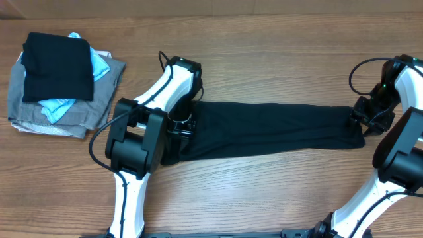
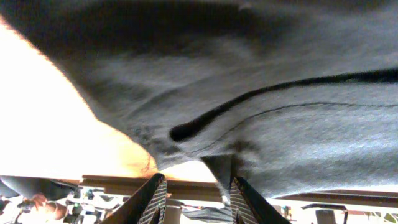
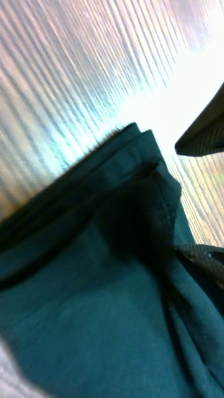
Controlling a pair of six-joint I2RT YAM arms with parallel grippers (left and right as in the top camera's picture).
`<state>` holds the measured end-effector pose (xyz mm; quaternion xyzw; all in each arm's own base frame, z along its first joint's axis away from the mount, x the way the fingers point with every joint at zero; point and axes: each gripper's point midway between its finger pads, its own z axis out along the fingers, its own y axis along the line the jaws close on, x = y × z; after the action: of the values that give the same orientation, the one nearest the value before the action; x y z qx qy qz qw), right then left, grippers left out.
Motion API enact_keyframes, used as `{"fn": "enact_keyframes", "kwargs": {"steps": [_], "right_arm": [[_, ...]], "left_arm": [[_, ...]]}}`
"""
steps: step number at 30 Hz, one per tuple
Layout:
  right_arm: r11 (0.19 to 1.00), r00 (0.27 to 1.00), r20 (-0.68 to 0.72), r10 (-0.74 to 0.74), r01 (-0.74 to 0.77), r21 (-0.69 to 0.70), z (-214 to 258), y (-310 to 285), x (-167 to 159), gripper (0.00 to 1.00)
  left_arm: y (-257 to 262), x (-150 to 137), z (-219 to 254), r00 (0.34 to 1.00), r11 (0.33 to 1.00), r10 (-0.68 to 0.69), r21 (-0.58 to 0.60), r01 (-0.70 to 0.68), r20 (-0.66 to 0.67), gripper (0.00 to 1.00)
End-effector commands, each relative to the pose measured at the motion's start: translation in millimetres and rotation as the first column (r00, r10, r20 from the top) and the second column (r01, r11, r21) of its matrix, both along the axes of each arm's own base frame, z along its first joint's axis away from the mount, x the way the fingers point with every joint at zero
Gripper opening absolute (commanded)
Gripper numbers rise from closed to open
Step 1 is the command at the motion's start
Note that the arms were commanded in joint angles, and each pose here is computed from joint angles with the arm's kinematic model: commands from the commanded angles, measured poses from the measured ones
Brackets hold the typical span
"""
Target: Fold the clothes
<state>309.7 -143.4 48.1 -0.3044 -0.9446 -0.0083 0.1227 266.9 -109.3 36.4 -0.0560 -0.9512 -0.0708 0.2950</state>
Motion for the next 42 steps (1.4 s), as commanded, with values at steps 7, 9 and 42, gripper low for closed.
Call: {"fn": "enact_keyframes", "kwargs": {"steps": [7,9,42], "right_arm": [[1.000,0.978,0.210,-0.007,0.007,0.003,74,-2,47,0.59],[1.000,0.975,0.222,-0.005,-0.001,0.029,86,6,50,0.58],[0.965,0.982,0.041,0.186,-0.190,0.180,-54,129,-3,0.04]], "left_arm": [[-21,66,63,0.962,0.988,0.101,-0.138,-0.068,0.254,0.38],[-34,74,76,0.948,0.978,0.124,-0.199,-0.066,0.292,0.33],[-55,19,-54,0.973,0.978,0.107,-0.197,-0.066,0.205,0.04]]}}
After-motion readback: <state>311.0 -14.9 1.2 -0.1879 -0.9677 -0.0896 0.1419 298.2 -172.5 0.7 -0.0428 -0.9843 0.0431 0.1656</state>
